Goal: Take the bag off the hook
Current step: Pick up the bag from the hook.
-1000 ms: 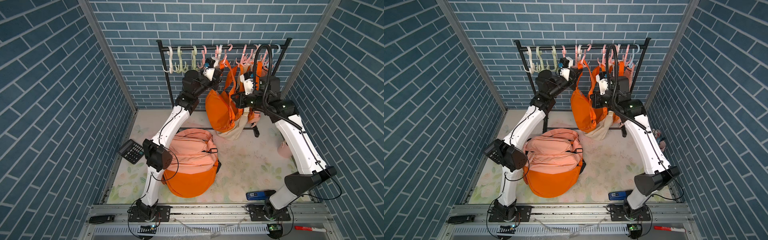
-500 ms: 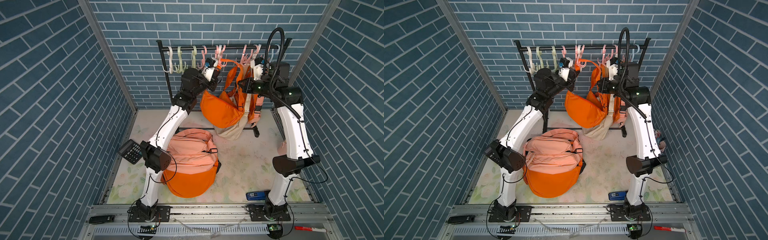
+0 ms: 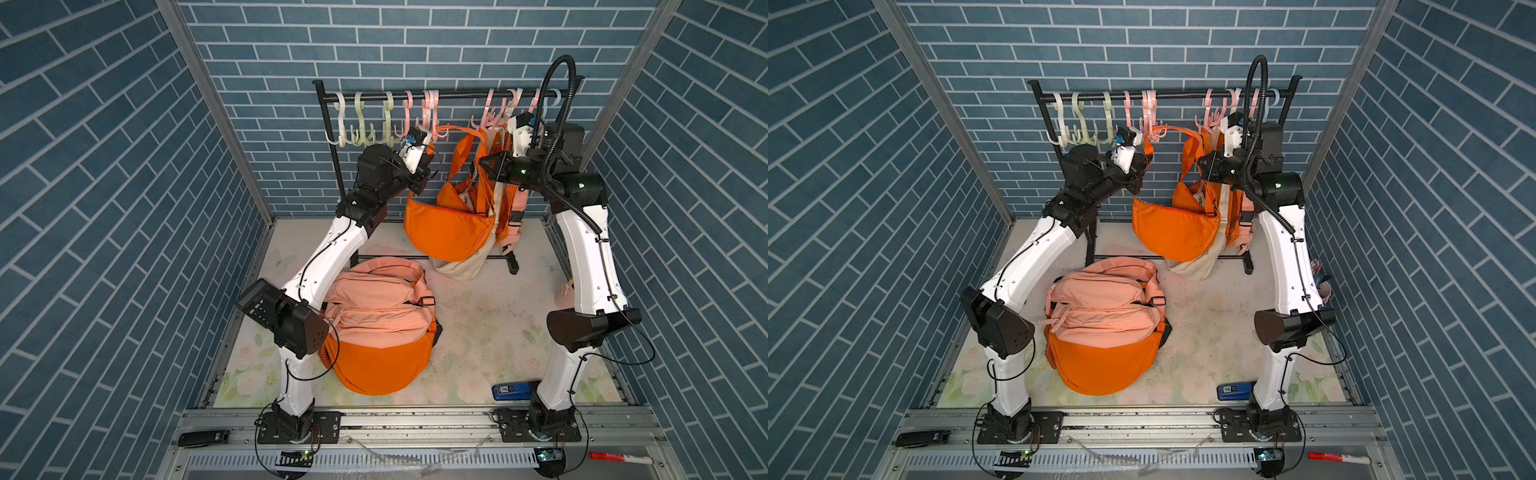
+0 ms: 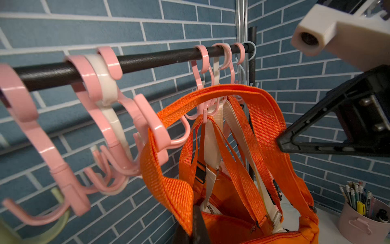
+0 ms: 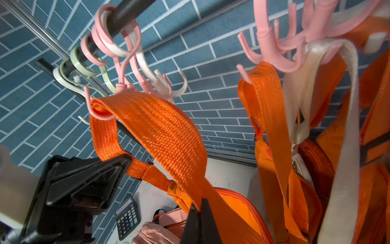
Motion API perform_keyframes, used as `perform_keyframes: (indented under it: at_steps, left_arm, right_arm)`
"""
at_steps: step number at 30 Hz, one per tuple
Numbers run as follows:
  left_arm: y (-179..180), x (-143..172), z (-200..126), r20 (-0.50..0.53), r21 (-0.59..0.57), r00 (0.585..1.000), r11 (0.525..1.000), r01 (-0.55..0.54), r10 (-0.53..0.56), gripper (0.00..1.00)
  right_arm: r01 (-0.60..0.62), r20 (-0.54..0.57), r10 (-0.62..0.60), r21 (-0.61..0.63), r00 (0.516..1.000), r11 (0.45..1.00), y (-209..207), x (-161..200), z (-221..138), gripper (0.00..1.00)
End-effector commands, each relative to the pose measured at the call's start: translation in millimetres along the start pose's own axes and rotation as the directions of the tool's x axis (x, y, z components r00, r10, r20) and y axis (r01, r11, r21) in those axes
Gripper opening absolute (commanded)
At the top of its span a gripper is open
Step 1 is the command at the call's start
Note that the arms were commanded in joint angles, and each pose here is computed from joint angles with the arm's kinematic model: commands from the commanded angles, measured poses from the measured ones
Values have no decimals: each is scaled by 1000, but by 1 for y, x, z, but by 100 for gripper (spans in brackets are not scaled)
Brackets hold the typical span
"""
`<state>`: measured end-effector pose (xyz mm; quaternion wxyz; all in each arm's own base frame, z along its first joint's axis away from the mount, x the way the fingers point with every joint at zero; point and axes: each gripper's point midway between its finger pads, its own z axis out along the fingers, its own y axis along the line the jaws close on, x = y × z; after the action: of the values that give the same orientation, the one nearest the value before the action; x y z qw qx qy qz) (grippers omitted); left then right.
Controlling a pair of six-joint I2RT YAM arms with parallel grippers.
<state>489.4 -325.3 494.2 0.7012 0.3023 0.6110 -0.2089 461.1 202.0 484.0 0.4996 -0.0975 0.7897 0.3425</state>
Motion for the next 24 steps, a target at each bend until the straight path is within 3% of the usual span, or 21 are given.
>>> perform_keyframes:
  at_steps: [1, 8, 17, 24]
  left_arm:
    - [13, -22, -10, 11, -50, 1000, 998, -29, 29, 0]
    - [28, -16, -14, -90, -103, 995, 993, -62, 53, 0]
    - [68, 10, -29, -173, -188, 980, 980, 63, -96, 0]
    - [81, 17, -39, -220, -264, 970, 964, 44, -104, 0]
  right_arm:
    - [-5, 55, 8, -67, 998, 998, 8, -17, 7, 0]
    - [-8, 107, 19, -101, 994, 995, 7, -32, 14, 0]
    - [-51, 101, 63, -111, 993, 993, -8, -29, 37, 0]
    - [-33, 142, 49, -108, 989, 994, -9, -40, 38, 0]
